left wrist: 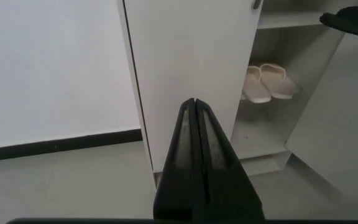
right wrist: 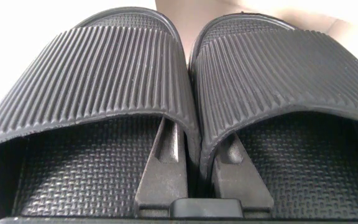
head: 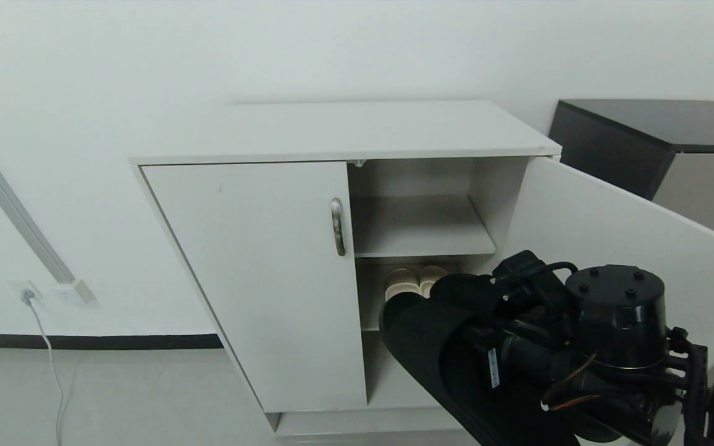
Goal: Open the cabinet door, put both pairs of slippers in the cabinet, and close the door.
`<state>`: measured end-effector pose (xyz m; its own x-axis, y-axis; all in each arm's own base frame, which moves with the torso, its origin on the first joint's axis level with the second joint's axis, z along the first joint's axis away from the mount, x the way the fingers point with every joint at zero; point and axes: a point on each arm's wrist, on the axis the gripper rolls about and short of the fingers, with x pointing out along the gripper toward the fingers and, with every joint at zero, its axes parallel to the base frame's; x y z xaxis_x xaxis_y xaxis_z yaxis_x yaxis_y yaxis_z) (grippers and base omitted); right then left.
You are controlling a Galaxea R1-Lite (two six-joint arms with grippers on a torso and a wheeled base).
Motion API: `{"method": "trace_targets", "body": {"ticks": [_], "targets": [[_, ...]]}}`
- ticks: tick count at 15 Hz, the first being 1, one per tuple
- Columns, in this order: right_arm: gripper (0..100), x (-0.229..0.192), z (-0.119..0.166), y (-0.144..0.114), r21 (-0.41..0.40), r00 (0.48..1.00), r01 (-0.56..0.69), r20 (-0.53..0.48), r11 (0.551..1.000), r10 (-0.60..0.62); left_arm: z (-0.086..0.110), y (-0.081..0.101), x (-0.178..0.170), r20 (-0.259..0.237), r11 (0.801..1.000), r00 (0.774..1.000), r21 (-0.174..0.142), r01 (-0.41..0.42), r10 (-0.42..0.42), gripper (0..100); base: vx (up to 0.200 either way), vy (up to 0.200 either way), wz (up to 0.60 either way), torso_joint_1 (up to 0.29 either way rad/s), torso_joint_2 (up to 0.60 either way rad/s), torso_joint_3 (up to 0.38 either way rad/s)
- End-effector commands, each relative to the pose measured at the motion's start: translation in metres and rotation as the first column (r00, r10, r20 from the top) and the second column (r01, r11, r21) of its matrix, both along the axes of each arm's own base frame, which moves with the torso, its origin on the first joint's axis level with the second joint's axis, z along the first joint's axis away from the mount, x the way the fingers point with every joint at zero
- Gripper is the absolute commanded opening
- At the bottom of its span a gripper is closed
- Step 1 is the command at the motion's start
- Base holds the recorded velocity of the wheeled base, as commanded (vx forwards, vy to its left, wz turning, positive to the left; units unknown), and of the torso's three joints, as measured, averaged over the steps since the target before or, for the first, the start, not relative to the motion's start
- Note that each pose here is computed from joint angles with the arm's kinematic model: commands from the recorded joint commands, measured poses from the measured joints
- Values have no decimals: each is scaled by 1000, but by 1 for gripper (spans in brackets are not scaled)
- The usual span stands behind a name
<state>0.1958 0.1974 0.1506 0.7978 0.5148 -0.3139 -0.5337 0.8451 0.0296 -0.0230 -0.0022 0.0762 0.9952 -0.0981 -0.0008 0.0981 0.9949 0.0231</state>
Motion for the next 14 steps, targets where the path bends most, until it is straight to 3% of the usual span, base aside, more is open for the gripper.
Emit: {"method": "trace_targets", "body": {"ticks": [1, 9, 14], "targets": [[0, -1, 0, 0, 0, 1000, -4, -1, 1000, 4, 0, 0, 0, -1, 1000, 1000, 0, 0, 0, 0, 0, 0, 0, -110, 461, 344], [0, -1, -2, 0, -9, 1000, -8, -4, 1000, 8, 0, 0, 0, 2, 1000, 1000, 0, 0, 0, 0, 0, 0, 0, -49, 426, 372], [0, 0, -1, 2, 3, 1000, -10, 9, 1000, 10, 0, 0, 0, 1, 1000, 1000, 0, 0, 0, 0, 0, 0, 0, -1, 62, 60]]}}
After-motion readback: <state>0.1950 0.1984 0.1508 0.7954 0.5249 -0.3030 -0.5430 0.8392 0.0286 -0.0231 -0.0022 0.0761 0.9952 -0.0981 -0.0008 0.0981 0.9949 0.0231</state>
